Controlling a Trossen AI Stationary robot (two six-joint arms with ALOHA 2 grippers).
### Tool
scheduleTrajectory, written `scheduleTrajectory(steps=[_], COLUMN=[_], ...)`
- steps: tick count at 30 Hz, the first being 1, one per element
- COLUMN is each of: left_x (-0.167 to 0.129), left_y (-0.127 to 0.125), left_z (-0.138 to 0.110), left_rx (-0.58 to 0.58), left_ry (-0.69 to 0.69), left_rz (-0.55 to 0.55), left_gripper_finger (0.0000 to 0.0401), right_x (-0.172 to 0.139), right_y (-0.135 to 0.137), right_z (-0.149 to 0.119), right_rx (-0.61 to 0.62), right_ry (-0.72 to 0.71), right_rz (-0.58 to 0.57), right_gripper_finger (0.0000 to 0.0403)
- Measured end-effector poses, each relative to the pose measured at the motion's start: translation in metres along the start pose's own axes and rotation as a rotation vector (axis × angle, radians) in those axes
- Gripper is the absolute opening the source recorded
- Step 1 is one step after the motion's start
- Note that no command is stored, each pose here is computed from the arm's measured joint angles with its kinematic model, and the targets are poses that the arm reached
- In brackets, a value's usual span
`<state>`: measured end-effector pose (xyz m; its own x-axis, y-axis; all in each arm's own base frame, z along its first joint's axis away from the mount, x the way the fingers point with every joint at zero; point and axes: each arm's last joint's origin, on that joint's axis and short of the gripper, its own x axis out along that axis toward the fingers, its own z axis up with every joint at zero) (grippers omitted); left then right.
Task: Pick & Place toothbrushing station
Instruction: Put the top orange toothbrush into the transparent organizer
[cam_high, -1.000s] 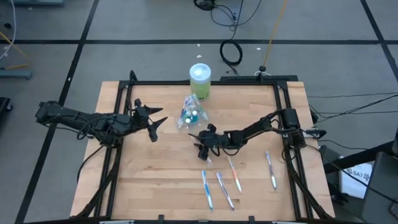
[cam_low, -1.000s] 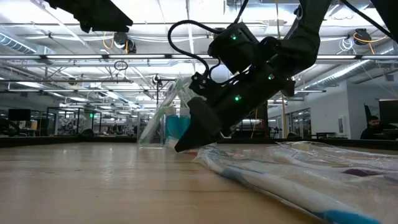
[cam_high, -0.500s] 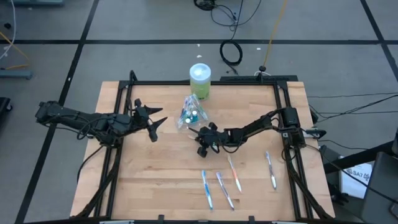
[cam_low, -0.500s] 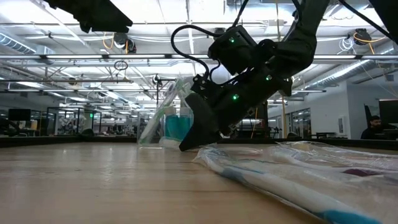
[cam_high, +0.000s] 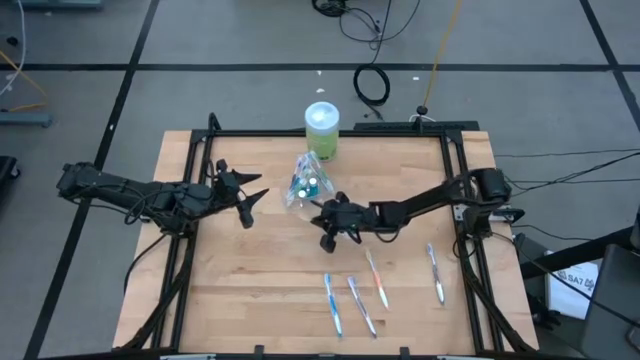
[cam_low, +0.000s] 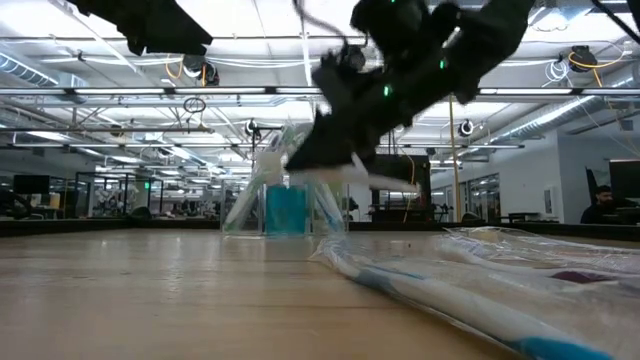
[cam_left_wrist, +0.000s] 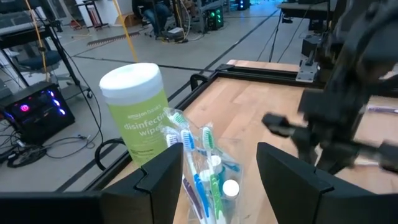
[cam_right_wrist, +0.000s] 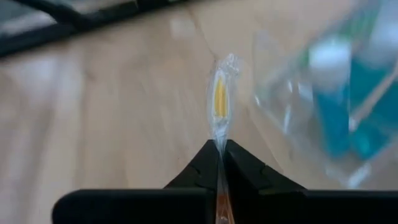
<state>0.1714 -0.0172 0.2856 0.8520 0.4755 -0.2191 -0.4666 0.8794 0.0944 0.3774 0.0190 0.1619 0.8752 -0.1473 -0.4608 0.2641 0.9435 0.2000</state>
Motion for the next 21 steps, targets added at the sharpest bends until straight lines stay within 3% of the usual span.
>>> scheduleTrajectory(steps=[5, 15, 21], left_x=[0.000, 0.000, 0.000], left_y=[-0.001, -0.001, -0.001], left_z=[0.000, 0.000, 0.000], left_rx=[-0.002, -0.017, -0.018], left_ry=[0.001, 0.001, 0.002], left_rz=[-0.022, -0.029, -0.029], left_gripper_finger=[0.0212, 0.0212, 0.0212], right_x=[-0.025, -0.082, -0.093], right_y=[0.010, 0.022, 0.020], right_z=[0.028, 0.075, 0.089], right_rx=[-0.051, -0.186, -0.251], right_ry=[-0.101, -0.333, -0.437], right_rz=[0.034, -0.048, -0.135], right_gripper_finger=[0.0006, 0.0006, 0.0006])
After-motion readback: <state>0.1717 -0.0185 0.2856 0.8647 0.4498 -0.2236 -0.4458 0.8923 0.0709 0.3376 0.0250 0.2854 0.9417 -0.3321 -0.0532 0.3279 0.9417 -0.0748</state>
